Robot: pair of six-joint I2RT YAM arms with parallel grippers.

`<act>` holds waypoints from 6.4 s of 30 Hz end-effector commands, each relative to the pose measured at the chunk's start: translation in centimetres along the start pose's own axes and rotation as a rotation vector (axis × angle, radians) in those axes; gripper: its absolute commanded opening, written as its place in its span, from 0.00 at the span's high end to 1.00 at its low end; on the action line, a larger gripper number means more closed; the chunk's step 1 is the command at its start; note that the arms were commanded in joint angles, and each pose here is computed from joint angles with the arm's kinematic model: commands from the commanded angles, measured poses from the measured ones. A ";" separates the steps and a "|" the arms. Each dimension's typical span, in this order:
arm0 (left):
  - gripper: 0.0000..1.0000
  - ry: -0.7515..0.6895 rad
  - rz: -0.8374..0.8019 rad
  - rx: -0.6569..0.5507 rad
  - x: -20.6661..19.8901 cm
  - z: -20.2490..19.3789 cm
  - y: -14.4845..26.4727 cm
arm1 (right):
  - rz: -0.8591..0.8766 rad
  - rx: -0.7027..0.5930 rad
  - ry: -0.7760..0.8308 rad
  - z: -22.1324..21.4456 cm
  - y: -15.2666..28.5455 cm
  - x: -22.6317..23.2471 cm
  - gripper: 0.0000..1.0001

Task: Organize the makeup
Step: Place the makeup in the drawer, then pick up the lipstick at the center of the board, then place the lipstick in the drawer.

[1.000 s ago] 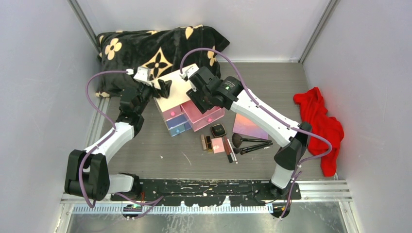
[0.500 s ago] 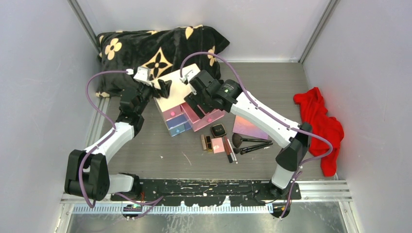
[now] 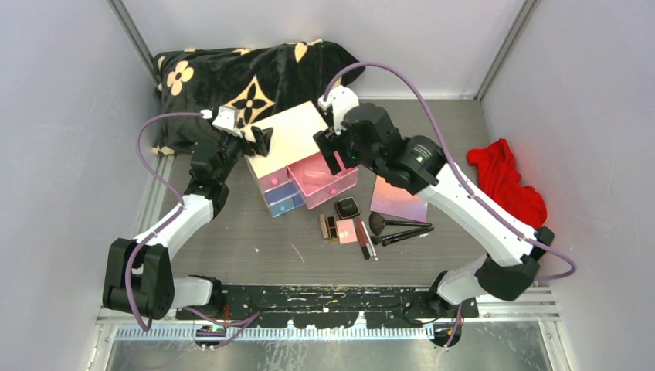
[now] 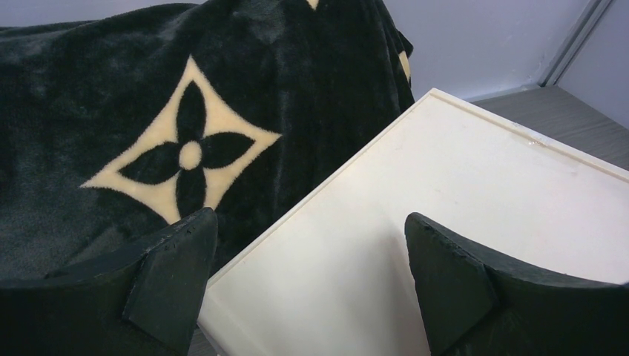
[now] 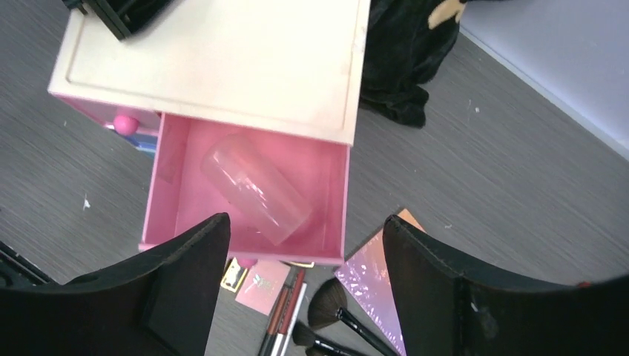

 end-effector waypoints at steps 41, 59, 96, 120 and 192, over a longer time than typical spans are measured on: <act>0.00 0.008 -0.011 0.436 -0.9 -11.5 3.6 | 0.038 0.019 -0.497 -25.8 -7.7 9.2 0.43; 0.00 0.005 -0.012 0.438 -0.9 -11.5 3.5 | -0.090 0.034 -0.494 -28.5 -10.3 8.7 0.54; 0.00 0.005 -0.009 0.438 -0.9 -11.5 3.6 | 0.044 0.079 -0.343 -26.2 2.5 11.2 0.94; 0.00 0.000 -0.014 0.442 -1.0 -11.6 3.4 | -0.103 -0.319 -0.164 -5.3 9.2 7.0 0.92; 0.00 -0.006 -0.011 0.441 -1.1 -11.6 3.4 | 0.101 -0.035 -0.440 -19.5 -1.0 1.8 0.49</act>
Point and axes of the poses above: each gripper's point midway between its finger pads, its own y axis back along the fingers, its own x axis along the line the jaws close on, z = x × y, the point moved 4 cm from there along y, back along the fingers, and after that the axes turned 4 degrees about -y, right-handed, at the moved point
